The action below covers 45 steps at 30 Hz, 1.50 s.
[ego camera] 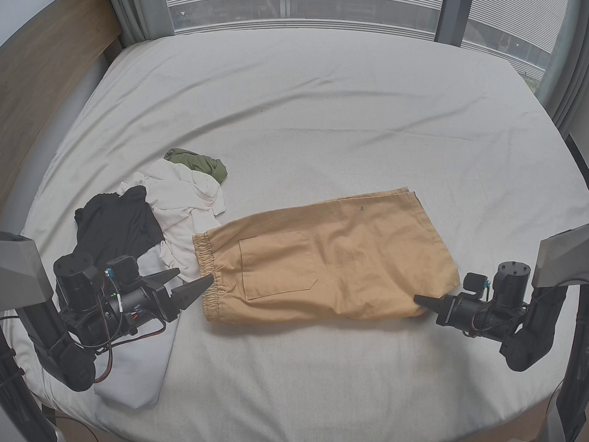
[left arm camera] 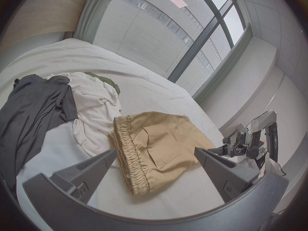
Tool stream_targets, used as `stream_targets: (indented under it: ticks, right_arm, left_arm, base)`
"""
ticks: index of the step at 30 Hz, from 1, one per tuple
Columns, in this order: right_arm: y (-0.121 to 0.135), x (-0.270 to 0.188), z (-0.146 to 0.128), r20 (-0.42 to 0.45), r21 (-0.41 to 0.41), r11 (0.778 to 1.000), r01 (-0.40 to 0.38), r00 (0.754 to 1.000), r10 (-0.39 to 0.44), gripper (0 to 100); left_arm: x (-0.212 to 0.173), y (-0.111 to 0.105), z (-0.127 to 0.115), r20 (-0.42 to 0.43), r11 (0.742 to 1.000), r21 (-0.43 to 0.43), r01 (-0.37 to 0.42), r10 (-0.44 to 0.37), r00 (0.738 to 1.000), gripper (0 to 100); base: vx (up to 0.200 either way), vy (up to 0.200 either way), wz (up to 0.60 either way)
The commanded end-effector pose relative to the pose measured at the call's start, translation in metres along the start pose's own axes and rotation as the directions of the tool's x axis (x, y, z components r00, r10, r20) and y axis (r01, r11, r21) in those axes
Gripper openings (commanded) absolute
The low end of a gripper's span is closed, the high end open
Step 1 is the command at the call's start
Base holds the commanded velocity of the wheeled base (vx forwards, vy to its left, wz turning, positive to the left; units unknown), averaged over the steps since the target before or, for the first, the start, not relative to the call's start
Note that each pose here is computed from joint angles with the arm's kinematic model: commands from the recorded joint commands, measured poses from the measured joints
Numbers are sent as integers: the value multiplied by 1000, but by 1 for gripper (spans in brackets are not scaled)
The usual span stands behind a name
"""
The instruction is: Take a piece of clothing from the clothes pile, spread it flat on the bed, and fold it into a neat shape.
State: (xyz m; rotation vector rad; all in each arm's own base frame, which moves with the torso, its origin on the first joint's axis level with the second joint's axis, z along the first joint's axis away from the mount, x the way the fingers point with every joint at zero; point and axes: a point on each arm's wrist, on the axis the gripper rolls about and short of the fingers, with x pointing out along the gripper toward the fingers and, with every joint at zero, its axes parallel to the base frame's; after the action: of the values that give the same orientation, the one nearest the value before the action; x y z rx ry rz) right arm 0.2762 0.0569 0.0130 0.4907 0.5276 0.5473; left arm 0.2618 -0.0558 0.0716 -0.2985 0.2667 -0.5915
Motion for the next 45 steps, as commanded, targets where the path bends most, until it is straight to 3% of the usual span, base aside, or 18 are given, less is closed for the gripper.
stream_targets:
  ticks: [1,19,20,24,33,39,45]
  right_arm:
    - [3,-17,-2,-5,-7,1000,23,1000,-23,0]
    - [-4,-24,-12,-31,12,995,97,995,-97,0]
    - [-4,-25,-12,-32,6,995,99,995,-99,100]
    - [-2,-23,-14,-30,1,993,118,993,-118,100]
    - [9,7,-19,-46,-17,998,53,997,-53,100]
    - [7,29,-23,-37,-38,998,57,998,-58,100]
    - [8,53,-14,13,-69,997,18,1000,-17,100]
  left_arm:
    - [0,0,-1,-1,1000,-1,0,0,1000,100]
    - [1,0,-1,-4,1000,-28,2,-2,1000,100]
    - [1,0,-1,-4,1000,-28,2,-2,1000,100]
    - [1,0,-1,-2,1000,-26,4,-4,1000,100]
    - [1,0,1,5,1000,-25,5,-5,1000,100]
    - [1,0,1,5,1000,-25,5,-5,1000,100]
    - [1,0,1,3,1000,-25,5,-4,1000,100]
  base:
    - [0,0,0]
    - [0,0,0]
    - [0,0,0]
    - [0,0,0]
    - [0,0,0]
    - [0,0,0]
    - [0,0,0]
